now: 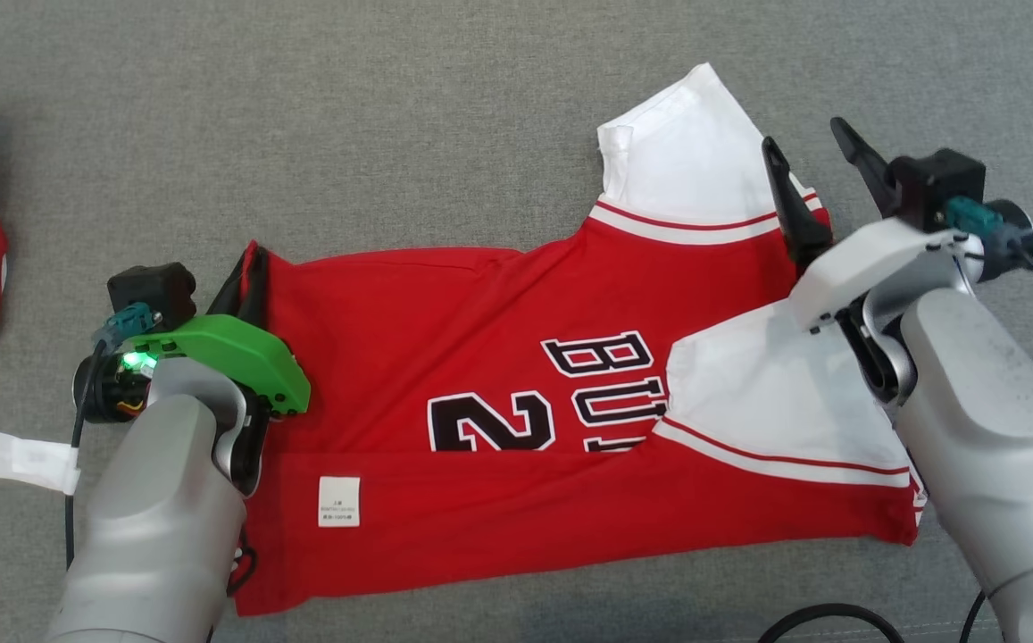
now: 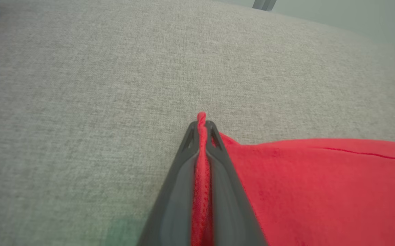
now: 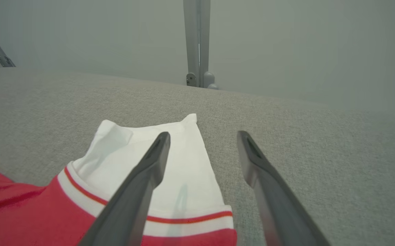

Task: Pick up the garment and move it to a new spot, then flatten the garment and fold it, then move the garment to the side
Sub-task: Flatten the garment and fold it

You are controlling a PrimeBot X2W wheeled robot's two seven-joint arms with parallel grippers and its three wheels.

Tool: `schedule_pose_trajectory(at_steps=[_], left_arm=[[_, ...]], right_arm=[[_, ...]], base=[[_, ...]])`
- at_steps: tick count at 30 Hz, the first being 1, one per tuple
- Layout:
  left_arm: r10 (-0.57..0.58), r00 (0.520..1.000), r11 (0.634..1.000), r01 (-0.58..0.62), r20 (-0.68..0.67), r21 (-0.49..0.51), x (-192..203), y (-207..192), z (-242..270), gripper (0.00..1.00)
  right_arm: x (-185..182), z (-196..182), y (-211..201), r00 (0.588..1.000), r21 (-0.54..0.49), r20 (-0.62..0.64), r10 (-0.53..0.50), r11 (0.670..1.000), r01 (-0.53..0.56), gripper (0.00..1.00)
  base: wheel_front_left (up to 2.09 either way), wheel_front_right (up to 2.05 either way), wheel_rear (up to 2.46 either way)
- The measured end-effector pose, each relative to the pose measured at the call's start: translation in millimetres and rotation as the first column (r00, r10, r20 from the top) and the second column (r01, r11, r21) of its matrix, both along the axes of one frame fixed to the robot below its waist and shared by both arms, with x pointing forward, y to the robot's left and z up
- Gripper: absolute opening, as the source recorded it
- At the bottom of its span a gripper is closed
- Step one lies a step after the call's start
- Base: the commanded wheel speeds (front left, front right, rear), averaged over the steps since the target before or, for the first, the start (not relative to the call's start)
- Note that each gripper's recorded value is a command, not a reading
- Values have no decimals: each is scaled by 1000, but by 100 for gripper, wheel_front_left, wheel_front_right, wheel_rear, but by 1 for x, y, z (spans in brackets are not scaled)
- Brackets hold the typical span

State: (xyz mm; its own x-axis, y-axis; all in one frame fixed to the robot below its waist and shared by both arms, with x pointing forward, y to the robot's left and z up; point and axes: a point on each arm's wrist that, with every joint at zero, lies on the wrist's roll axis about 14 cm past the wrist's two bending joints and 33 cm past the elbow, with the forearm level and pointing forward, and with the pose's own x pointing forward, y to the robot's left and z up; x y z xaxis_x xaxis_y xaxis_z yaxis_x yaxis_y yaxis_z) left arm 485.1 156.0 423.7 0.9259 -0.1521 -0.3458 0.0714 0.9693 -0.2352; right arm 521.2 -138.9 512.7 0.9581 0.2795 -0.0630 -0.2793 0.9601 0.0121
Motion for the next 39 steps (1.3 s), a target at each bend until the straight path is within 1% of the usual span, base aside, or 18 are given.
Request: schedule_pose_trajectory(at_steps=[4, 6, 8, 10, 12, 17, 18, 19, 20, 21, 26, 31, 34, 39], left_arm=[[-10, 1000, 1000, 10, 26, 1, 6, -1, 6, 0], [-15, 999, 1000, 15, 33, -4, 7, -3, 8, 0], [-14, 999, 1000, 14, 45, -17, 9, -6, 11, 0], [-16, 998, 1000, 17, 54, -20, 10, -6, 13, 0], [-17, 998, 1000, 18, 55, -23, 9, -7, 12, 0], [-1, 999, 999, 3, 46, -34, 8, -3, 7, 0], [1, 999, 999, 0, 44, -36, 8, -2, 6, 0], [5, 999, 999, -3, 41, -37, 7, -1, 5, 0], [9, 999, 999, -7, 39, -38, 7, 0, 4, 0], [12, 999, 999, -11, 36, -38, 6, 1, 3, 0], [28, 998, 999, -25, 49, -46, 8, 5, 6, 0], [42, 995, 998, -38, 89, -46, 7, 11, 20, 0], [41, 992, 998, -35, 117, -52, 2, 9, 30, 0], [44, 984, 997, -33, 171, -66, -10, 9, 49, 0]], right_arm=[[26, 2, 10, 997, -23, -68, 35, 999, -37, 100], [38, -1, 13, 991, -61, -122, 50, 996, -58, 100], [47, -9, 18, 979, -44, -197, 50, 997, -60, 100], [52, -19, 26, 962, -87, -262, 71, 992, -96, 100], [60, -26, 32, 945, -77, -318, 73, 992, -103, 100], [74, -44, 33, 917, -122, -395, 57, 986, -114, 100], [75, -49, 36, 911, -124, -407, 62, 985, -122, 96], [75, -54, 40, 906, -127, -417, 69, 983, -133, 56], [75, -57, 44, 903, -131, -422, 77, 981, -145, 9], [77, -57, 47, 903, -123, -421, 82, 982, -147, 0], [83, -53, 42, 928, -119, -365, 77, 984, -129, 0], [83, -29, 27, 964, -125, -259, 56, 988, -91, 0], [75, -16, 26, 977, -113, -205, 61, 990, -86, 0], [55, 10, 24, 991, -64, -116, 73, 995, -81, 0]], base=[[0, 0, 0], [0, 0, 0], [0, 0, 0], [0, 0, 0], [0, 0, 0], [0, 0, 0], [0, 0, 0], [0, 0, 0], [0, 0, 0], [0, 0, 0], [0, 0, 0], [0, 0, 0], [0, 0, 0], [0, 0, 0]])
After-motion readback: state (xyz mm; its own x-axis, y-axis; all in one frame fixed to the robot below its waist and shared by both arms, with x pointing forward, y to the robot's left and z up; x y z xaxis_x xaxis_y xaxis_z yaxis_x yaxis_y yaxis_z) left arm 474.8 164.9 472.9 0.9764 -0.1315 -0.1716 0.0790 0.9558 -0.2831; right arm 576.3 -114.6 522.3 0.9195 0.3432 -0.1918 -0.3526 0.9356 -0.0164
